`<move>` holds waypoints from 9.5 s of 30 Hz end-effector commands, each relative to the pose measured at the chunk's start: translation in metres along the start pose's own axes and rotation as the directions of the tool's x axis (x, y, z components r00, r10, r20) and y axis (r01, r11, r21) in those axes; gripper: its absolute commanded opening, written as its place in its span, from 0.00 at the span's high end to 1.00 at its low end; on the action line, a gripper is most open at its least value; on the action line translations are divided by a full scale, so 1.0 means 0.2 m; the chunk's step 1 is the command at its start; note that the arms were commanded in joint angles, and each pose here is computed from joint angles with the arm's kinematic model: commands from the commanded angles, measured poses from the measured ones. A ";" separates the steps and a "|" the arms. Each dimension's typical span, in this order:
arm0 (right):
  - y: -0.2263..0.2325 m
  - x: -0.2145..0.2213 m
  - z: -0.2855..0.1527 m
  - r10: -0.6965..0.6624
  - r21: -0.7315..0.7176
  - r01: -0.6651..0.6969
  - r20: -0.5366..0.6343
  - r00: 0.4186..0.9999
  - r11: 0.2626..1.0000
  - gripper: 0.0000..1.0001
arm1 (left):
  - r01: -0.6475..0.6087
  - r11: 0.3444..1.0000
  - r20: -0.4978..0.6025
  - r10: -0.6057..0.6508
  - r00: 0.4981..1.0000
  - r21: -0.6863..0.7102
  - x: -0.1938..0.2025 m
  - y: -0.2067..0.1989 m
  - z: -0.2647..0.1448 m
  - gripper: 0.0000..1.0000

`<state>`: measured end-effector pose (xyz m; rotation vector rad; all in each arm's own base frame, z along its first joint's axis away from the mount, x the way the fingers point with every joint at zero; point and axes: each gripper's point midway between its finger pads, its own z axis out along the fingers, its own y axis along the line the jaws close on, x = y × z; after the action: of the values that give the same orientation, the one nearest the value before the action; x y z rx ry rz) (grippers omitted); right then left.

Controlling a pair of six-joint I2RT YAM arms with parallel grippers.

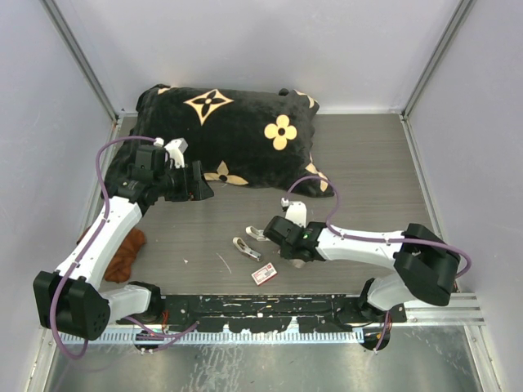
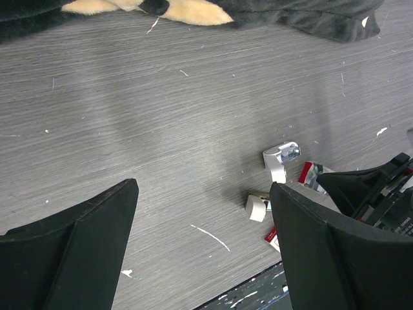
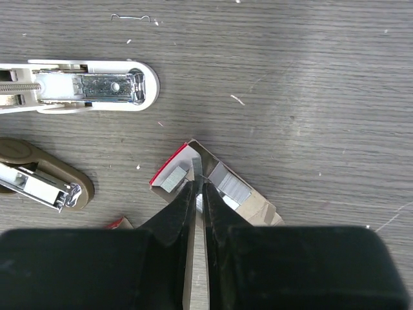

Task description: Load the staples into the stapler

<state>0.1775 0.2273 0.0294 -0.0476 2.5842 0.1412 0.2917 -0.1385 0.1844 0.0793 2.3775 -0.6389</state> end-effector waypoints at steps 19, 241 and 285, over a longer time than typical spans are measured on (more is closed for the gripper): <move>0.14 -0.12 -0.05 -0.108 -0.103 0.115 0.070 0.992 0.988 0.65 | -0.011 0.999 0.037 0.010 0.999 0.031 -0.06 -0.04 -0.02 0.14; -0.18 0.04 0.01 -0.127 -0.343 0.057 -0.186 0.974 0.938 0.53 | -0.001 0.999 0.017 0.000 1.000 0.044 -0.04 -0.04 0.00 0.14; -0.09 -0.31 -0.19 -0.259 -0.223 0.271 0.081 0.962 0.936 0.82 | 0.010 0.965 -0.236 0.054 0.970 0.261 0.27 -0.41 0.27 0.22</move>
<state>0.1941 0.1906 0.0562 -0.3904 2.5760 0.2531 0.2685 -0.2086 0.1497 0.2549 2.5113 -0.8418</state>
